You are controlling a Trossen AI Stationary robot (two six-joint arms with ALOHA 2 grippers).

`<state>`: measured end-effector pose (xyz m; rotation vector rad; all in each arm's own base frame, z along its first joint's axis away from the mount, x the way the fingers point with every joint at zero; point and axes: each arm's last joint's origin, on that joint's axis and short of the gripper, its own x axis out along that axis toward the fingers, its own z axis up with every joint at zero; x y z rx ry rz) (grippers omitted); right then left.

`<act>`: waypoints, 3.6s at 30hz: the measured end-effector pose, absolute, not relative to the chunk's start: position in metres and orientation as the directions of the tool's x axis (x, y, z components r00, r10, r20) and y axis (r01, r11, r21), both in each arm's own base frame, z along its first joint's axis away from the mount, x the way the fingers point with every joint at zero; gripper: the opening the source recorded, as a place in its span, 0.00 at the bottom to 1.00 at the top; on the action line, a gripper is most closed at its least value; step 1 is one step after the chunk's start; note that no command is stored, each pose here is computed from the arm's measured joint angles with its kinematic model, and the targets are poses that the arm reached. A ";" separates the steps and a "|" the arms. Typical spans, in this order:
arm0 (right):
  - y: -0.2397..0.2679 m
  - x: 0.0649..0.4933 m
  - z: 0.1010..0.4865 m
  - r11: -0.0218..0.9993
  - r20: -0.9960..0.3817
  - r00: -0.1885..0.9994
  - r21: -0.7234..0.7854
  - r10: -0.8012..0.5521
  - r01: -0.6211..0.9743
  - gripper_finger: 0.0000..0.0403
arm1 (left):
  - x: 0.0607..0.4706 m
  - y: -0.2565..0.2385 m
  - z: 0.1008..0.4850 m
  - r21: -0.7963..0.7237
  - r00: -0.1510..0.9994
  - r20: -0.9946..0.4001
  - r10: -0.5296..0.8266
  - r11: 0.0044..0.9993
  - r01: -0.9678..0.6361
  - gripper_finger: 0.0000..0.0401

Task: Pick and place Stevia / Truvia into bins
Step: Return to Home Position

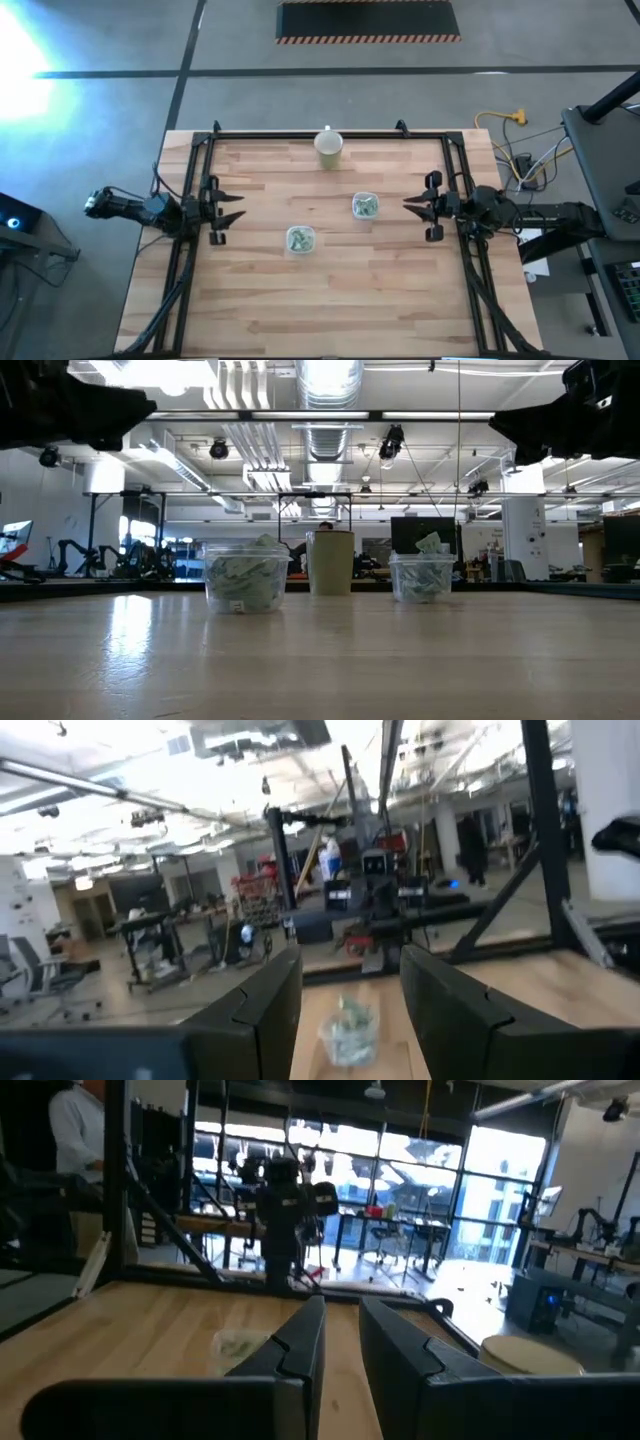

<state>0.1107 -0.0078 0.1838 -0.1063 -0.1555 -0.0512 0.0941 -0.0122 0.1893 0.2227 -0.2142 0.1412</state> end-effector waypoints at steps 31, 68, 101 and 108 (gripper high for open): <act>-0.005 0.094 0.191 0.989 0.229 0.973 -0.150 0.031 0.003 0.14 | 0.090 -0.009 0.201 0.222 0.970 0.148 0.193 0.949 -0.223 0.39; -0.005 0.093 0.191 0.988 0.233 0.972 -0.157 0.027 0.010 0.14 | 0.097 -0.012 0.179 0.159 0.992 0.127 0.024 0.986 -0.044 0.39; -0.006 0.098 0.183 0.996 0.140 0.990 -0.094 0.017 -0.003 0.14 | 0.107 -0.013 0.155 0.139 0.991 -0.131 0.037 0.990 -0.018 0.39; -0.006 0.098 0.183 0.996 0.140 0.990 -0.092 0.017 -0.004 0.14 | 0.109 -0.014 0.152 0.145 0.986 -0.160 0.038 0.989 -0.014 0.39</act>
